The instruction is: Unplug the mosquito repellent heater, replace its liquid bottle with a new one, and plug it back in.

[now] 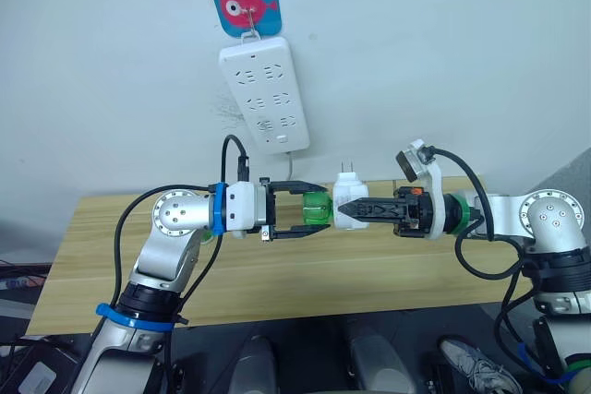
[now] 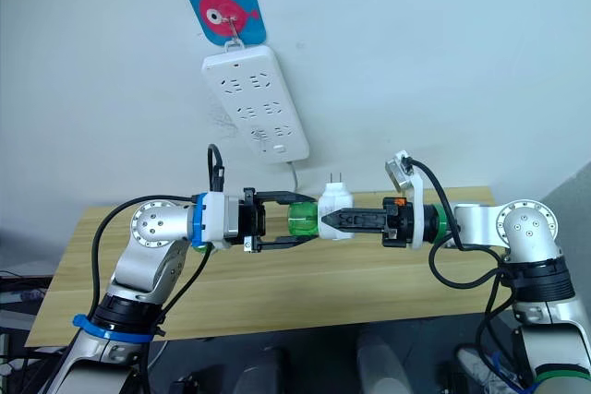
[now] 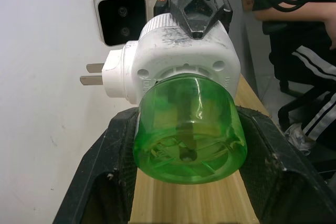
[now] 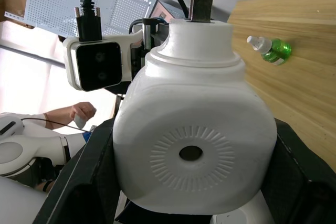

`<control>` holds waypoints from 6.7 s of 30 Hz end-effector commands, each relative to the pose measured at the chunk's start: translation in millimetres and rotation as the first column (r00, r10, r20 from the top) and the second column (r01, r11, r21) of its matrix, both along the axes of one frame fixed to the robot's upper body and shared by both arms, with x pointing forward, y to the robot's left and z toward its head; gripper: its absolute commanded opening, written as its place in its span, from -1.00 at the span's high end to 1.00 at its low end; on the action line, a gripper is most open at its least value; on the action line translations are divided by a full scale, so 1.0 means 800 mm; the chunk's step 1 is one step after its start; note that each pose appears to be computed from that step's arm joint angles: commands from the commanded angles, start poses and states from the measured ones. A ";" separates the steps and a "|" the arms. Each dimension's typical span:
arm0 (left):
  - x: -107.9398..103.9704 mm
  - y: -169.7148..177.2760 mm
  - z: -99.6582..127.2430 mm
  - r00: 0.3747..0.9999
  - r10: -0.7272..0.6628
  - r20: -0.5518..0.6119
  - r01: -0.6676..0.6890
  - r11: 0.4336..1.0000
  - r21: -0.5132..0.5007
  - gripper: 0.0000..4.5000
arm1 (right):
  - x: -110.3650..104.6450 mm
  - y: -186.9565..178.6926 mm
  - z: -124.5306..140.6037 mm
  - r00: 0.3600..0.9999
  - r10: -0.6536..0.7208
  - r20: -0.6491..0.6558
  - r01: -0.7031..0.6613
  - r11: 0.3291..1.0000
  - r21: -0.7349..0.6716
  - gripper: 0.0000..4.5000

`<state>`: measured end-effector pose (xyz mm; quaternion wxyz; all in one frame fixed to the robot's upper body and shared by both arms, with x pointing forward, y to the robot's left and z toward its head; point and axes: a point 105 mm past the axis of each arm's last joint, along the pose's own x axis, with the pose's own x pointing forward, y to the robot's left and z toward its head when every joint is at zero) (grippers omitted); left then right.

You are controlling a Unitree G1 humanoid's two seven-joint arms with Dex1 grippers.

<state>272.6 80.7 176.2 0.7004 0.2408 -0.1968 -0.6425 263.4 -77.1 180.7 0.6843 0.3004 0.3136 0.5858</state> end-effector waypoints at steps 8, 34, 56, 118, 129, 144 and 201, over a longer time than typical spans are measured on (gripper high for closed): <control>0.005 0.011 -0.003 0.681 0.026 -0.732 0.000 0.999 0.035 -0.02 | -0.019 0.014 0.032 0.992 0.087 0.090 -0.095 0.992 0.086 -0.35; -0.012 0.014 0.017 0.993 0.036 0.117 -0.028 0.997 -0.073 -1.00 | -0.004 0.004 0.034 0.995 -0.010 0.098 0.001 0.996 0.088 -0.35; 0.011 0.024 0.005 0.882 0.091 -0.462 -0.100 0.995 0.004 0.01 | -0.012 0.002 0.026 0.993 0.004 0.121 -0.009 0.999 0.042 -0.35; 0.013 0.030 0.058 0.616 0.006 -0.788 -0.070 0.996 -0.047 0.03 | -0.018 -0.005 0.018 0.991 0.023 0.133 -0.024 1.000 0.008 -0.35; 0.003 0.031 0.021 0.882 0.108 -0.459 -0.076 0.993 0.087 -1.00 | -0.016 -0.005 0.017 0.990 0.017 0.137 -0.018 1.000 0.004 -0.35; -0.011 0.006 0.005 0.997 -0.003 0.073 0.003 1.000 -0.001 -1.00 | -0.016 -0.005 0.018 0.991 0.018 0.135 -0.020 1.000 0.009 -0.35; -0.013 0.005 0.017 0.999 -0.019 0.050 0.019 1.000 -0.011 -1.00 | -0.018 -0.004 0.018 0.990 0.032 0.136 -0.032 0.999 -0.001 -0.35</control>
